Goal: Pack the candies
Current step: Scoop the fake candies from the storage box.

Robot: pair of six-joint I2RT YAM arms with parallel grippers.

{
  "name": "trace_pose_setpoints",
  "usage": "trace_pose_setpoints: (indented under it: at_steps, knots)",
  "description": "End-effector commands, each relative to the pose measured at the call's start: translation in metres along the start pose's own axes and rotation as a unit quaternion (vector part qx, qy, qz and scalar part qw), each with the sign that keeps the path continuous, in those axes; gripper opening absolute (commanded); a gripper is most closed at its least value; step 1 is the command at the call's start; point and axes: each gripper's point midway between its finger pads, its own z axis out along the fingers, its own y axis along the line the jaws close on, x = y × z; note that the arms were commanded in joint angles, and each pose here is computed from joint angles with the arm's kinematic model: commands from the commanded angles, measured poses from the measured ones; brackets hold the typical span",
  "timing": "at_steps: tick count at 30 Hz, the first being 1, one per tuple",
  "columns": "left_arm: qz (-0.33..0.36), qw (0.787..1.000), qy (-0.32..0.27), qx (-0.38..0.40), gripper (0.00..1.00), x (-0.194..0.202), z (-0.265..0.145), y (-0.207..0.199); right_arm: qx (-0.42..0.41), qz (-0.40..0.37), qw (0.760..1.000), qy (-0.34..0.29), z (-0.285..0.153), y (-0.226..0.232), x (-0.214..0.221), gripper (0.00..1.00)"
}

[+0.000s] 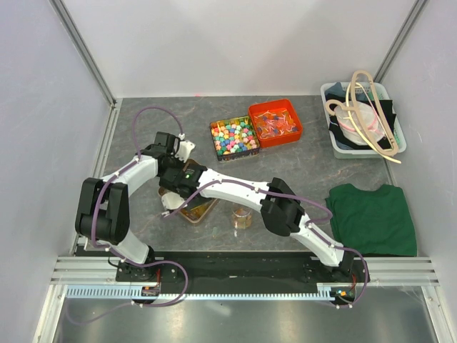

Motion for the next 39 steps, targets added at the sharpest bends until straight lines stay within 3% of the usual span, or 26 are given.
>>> trace_pose_setpoints:
  at_steps: [1, 11, 20, 39]
  knots:
    - [-0.040, 0.997, -0.060, -0.036, 0.02, -0.030, -0.017, 0.013, -0.143, 0.063, 0.985, -0.079, 0.026, 0.048, -0.032, 0.00]
    - [-0.039, 0.997, -0.060, -0.034, 0.02, -0.025, -0.015, 0.011, -0.199, 0.147, 0.955, -0.166, 0.014, 0.033, -0.028, 0.00]
    - [-0.040, 0.997, -0.061, -0.037, 0.02, -0.025, -0.016, 0.011, -0.167, 0.207, 0.947, -0.179, 0.021, 0.011, -0.011, 0.00]
    - [-0.044, 0.997, -0.059, -0.023, 0.02, -0.022, -0.009, 0.007, -0.139, 0.275, 0.896, -0.319, -0.016, -0.018, 0.005, 0.00]
